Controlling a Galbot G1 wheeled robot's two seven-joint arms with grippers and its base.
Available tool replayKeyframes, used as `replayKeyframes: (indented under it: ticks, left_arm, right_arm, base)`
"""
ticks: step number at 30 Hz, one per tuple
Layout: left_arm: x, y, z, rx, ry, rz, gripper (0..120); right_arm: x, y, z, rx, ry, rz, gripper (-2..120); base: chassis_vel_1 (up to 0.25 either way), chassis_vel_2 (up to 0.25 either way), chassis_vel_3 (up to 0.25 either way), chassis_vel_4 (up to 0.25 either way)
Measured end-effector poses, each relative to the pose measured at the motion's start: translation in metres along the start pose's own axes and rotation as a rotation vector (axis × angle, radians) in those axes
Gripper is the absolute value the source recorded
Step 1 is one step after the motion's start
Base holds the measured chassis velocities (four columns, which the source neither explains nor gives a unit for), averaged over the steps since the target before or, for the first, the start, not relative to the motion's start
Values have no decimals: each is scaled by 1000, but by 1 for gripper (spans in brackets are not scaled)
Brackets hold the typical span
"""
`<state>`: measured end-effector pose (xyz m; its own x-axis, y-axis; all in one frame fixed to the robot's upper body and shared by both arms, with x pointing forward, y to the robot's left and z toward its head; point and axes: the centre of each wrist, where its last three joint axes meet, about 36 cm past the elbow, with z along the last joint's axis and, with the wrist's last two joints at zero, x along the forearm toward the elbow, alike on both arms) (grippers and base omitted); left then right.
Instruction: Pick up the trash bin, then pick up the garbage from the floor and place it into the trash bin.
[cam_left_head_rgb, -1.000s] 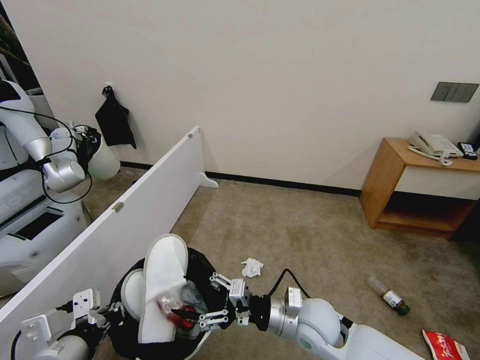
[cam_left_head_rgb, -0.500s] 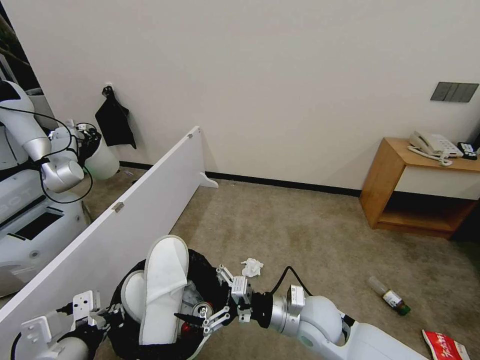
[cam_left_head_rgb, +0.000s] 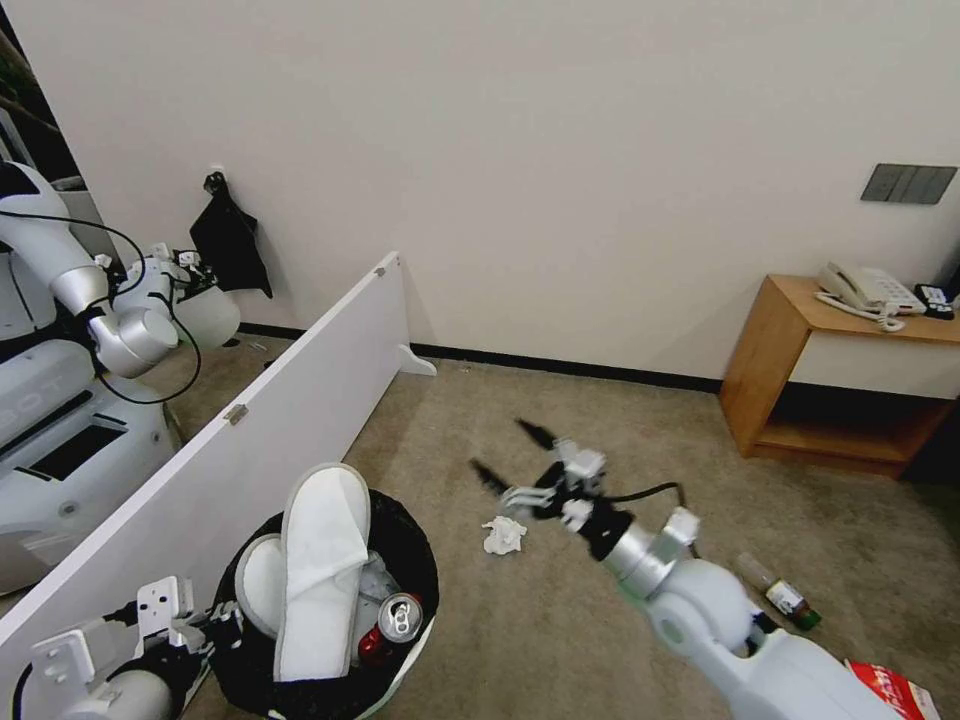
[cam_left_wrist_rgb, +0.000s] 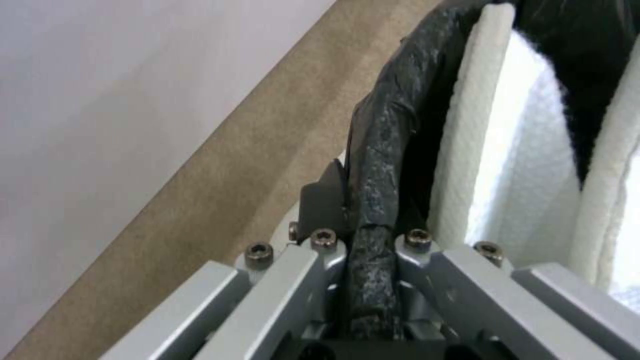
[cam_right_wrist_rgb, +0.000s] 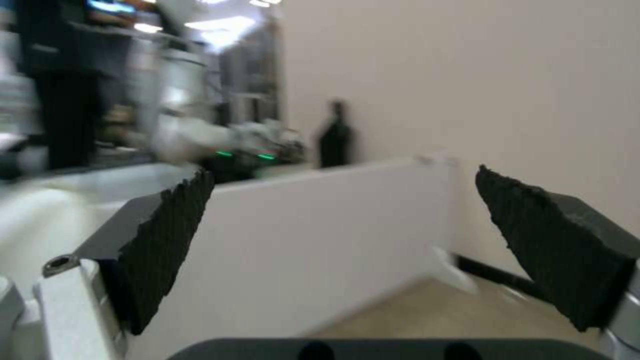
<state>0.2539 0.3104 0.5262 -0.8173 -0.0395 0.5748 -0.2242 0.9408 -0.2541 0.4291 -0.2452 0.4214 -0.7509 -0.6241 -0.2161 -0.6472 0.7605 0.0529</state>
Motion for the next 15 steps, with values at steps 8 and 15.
replayKeyframes:
  ticks: [8,15]
  left_arm:
    - [-2,1,-1,-14,-13,-12,2]
    - [-6,6,2,-34,-20,-58,2]
  right_arm:
    - [70,-17,23,75,128,254,100]
    - [144,-1,51,140,219,512,100]
  base:
    - [0,0,0,0]
    - [0,0,0,0]
